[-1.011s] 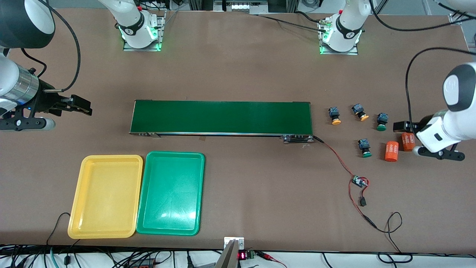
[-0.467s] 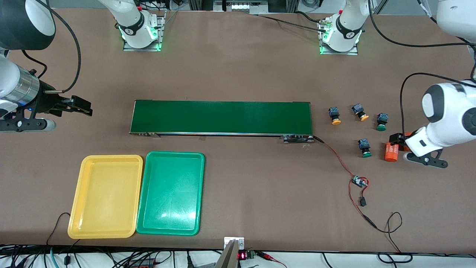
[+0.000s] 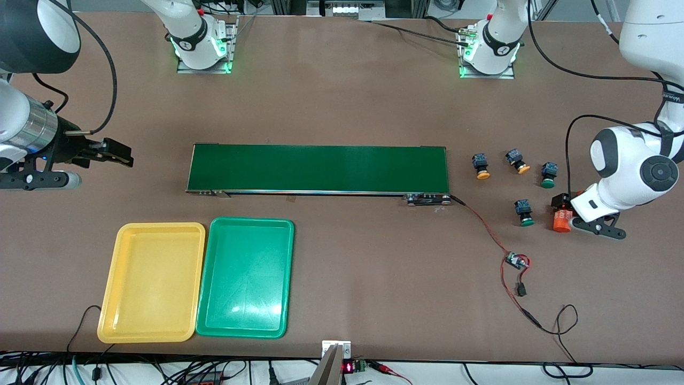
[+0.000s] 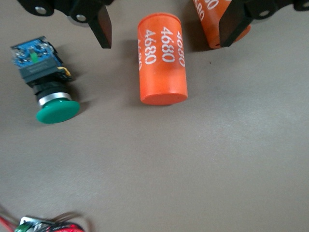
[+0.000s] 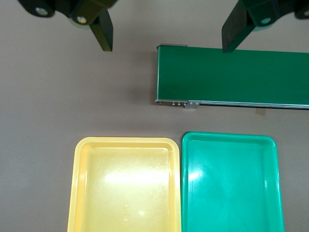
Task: Sort buttons by color to trays
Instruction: 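Grasp an orange cylinder with the left gripper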
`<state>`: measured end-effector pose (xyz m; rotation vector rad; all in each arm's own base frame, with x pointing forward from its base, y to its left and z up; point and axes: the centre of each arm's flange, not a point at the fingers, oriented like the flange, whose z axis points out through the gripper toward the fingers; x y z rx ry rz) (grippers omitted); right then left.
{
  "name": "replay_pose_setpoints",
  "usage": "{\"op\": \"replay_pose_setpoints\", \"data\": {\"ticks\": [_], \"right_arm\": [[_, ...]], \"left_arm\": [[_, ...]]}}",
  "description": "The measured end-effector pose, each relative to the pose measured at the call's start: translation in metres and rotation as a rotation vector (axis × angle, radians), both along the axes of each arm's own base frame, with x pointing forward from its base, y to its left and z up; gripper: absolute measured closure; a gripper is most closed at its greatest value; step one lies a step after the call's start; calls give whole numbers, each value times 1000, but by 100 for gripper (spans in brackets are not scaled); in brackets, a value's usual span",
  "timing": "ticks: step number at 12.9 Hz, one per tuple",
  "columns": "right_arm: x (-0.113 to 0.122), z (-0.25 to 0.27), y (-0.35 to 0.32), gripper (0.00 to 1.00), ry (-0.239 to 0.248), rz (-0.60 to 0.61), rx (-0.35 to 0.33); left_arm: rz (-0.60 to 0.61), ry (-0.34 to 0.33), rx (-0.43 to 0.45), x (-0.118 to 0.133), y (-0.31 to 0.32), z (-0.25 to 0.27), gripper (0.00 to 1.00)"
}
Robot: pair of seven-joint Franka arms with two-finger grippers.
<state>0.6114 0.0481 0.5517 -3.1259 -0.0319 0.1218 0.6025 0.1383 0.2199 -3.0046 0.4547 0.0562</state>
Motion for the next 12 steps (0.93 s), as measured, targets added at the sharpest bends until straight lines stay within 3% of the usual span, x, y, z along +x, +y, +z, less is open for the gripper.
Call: {"op": "replay_pose_setpoints", "data": {"ticks": [5,8,12], "right_arm": [[0,0,0,0,0,0,0],[0,0,0,0,1,0,0],[0,-1,0,0,1,0,0]], "left_arm": [[-18,-3,-8,-9,2,-34,11],[-20,5,-11,-10,2,-40,47],[-39,10,-12,4,-5,-17,49]]}}
